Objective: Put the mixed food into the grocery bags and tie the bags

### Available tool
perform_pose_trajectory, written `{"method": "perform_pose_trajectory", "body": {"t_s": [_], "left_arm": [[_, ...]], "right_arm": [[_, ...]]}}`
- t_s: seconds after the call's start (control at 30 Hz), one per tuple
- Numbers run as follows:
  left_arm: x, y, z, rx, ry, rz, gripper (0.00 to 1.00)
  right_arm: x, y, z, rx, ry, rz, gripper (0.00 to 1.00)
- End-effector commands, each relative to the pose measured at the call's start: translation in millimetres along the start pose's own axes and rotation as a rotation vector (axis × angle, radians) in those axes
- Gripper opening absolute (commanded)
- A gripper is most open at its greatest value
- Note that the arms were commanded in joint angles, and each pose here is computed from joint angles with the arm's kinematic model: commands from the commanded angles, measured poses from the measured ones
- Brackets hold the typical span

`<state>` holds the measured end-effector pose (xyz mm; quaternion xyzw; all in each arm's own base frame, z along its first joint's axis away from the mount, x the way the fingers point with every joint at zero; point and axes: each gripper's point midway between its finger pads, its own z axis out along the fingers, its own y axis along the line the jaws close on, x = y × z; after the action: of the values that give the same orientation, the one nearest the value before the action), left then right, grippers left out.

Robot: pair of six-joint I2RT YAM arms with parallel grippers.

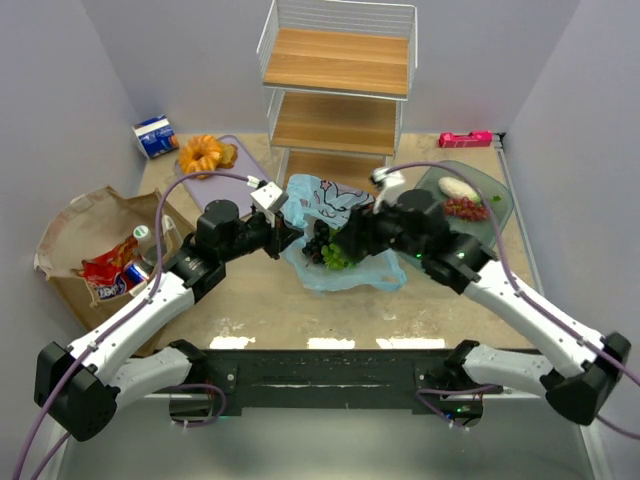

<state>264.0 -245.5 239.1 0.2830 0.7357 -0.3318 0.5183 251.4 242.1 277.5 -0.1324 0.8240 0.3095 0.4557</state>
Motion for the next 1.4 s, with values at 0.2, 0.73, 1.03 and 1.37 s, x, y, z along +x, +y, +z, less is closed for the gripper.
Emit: {"method": "perform_pose_trajectory", "body": {"t_s": [0.2,0.73,1.03,1.37], "left_arm": [[-25.6,-0.5,-2.2,-0.005,-0.073,0.039,0.0],[-24.6,0.9,-1.8,-0.009,-0.068,0.043,0.0],[-24.2,0.8,-1.9,-0.01,-0.068,0.043,0.0],[-22.1,-0.5,0.4,0.003,-0.061,0.034,0.0]], "right_arm": [[35.4,13.8,91.9,0.138,-0.003,0.008,0.01],[26.2,-17.8,161.1,0.36,-0.079,-0.017,0.88],[20.2,-23.3,107.9,0.347,-0.104,-0.032,0.84],[-23.5,-127.1,-2.9,0.551,-0.278,0.118,0.84]]}}
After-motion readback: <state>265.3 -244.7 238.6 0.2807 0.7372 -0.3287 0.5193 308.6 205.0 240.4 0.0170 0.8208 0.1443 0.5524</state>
